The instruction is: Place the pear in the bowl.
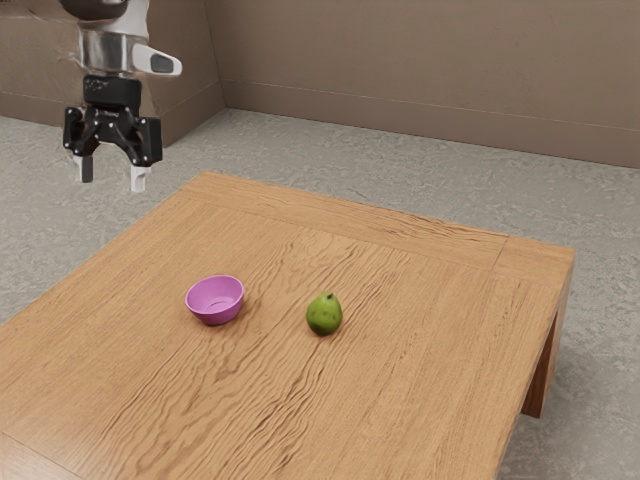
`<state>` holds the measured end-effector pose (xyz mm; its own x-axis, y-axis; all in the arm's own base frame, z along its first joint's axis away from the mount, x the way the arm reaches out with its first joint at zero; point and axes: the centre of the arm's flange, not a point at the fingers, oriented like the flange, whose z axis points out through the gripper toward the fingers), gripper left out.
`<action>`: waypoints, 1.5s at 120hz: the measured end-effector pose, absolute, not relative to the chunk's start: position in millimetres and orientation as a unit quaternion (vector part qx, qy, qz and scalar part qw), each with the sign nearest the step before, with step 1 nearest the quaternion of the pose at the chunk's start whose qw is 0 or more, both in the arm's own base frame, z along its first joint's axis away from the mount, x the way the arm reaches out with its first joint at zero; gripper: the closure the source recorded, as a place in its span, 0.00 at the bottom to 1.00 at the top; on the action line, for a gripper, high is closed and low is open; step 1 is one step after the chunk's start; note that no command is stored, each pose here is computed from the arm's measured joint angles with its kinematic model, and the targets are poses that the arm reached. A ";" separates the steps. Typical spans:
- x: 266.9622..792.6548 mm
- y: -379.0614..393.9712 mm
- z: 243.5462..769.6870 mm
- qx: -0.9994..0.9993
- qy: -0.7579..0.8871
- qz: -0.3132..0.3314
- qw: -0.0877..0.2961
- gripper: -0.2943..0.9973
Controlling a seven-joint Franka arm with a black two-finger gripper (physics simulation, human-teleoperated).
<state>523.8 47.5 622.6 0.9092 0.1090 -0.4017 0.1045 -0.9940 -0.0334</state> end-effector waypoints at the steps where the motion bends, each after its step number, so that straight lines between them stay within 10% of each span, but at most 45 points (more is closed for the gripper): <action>1: 526.3 48.3 622.5 -0.979 -0.055 0.197 0.006 0.23; 39: 571.0 50.2 639.4 -0.999 -0.041 0.021 0.019 0.23; 107: 587.1 48.3 403.4 -0.997 -0.051 0.050 0.003 0.23; 180: 644.9 -80.7 356.4 -1.000 0.003 -0.003 -0.030 0.23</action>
<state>644.9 -80.7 356.4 1.0000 -0.0062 0.0064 -0.0066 -0.9982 0.0591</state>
